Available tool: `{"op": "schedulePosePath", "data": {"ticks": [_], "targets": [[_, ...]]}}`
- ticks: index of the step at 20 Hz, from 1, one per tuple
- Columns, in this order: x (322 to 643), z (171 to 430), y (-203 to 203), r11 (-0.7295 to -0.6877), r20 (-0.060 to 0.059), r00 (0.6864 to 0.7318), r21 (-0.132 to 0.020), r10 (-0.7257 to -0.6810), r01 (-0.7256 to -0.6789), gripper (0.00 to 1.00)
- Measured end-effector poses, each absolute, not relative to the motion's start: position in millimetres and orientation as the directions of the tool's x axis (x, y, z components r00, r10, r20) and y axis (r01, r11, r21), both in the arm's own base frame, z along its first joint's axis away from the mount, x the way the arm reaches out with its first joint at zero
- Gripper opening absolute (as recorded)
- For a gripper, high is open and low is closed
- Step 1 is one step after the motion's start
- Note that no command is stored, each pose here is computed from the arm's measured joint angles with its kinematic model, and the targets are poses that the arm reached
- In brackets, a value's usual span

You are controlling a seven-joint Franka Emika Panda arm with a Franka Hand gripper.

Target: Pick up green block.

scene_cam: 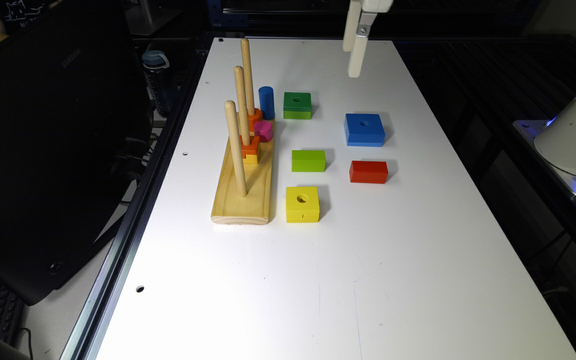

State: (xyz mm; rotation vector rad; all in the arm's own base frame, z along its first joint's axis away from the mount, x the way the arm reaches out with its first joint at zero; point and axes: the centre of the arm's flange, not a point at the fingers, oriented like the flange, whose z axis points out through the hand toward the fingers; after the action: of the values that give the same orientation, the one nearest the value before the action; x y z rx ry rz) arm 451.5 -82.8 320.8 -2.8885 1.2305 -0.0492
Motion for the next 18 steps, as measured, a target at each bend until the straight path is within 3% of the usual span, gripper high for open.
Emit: {"op": "schedulePosePath", "data": {"ticks": [18], "targets": [[477.4, 319.1, -105.2, -0.6928, 0.036, 0.6920, -0.017, -0.7210, -0.7209, 1.00]]}}
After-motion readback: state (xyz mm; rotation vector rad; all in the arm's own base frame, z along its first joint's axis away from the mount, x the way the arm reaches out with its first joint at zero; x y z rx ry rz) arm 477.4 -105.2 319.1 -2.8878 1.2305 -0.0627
